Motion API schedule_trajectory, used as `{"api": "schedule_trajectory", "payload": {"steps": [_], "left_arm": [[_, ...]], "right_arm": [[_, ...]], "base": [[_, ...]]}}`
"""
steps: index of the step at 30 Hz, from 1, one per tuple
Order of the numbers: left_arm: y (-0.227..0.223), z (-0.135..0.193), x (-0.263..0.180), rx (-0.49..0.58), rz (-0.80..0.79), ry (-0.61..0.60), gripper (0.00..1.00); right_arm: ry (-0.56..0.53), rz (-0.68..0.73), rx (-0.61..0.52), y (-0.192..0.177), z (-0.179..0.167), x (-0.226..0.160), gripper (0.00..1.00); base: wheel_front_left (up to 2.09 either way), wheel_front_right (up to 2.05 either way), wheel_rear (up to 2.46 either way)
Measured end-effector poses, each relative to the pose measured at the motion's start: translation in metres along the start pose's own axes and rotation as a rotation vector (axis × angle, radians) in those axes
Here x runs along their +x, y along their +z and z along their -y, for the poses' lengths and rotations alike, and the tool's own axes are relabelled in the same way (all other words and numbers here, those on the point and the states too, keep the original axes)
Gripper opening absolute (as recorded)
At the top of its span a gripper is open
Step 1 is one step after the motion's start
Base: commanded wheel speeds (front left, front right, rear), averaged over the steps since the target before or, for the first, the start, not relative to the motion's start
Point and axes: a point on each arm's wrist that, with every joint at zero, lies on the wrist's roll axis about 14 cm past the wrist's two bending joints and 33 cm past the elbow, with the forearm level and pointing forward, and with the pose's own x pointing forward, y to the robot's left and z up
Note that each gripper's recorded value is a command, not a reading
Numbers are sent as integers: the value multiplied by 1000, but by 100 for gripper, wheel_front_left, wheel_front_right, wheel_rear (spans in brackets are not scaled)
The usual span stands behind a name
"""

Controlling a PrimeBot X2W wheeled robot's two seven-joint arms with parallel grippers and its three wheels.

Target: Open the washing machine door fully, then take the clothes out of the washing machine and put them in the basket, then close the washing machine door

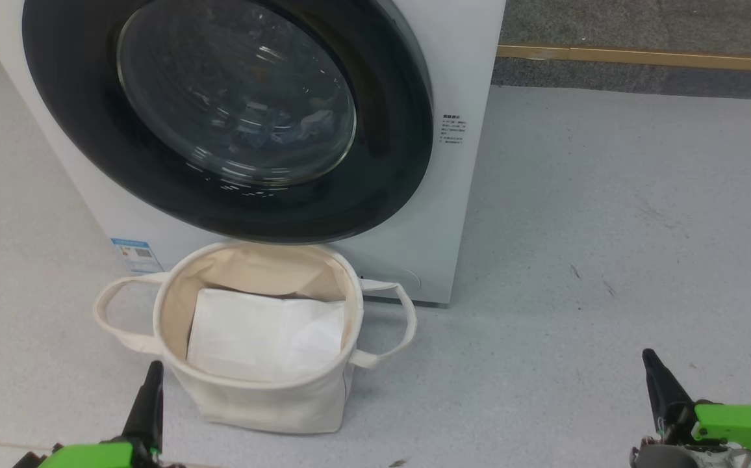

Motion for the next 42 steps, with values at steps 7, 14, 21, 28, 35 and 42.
{"api": "schedule_trajectory", "payload": {"steps": [7, 14, 21, 28, 35, 42], "left_arm": [[0, 0, 0, 0, 0, 0, 0], [0, 0, 0, 0, 0, 0, 0], [0, 0, 0, 0, 0, 0, 0], [0, 0, 0, 0, 0, 0, 0], [0, 0, 0, 0, 0, 0, 0], [0, 0, 0, 0, 0, 0, 0]], "right_arm": [[0, 0, 0, 0, 0, 0, 0], [0, 0, 0, 0, 0, 0, 0], [0, 0, 0, 0, 0, 0, 0], [0, 0, 0, 0, 0, 0, 0], [0, 0, 0, 0, 0, 0, 0], [0, 0, 0, 0, 0, 0, 0]], "base": [[0, 0, 0], [0, 0, 0], [0, 0, 0], [0, 0, 0], [0, 0, 0], [0, 0, 0]]}}
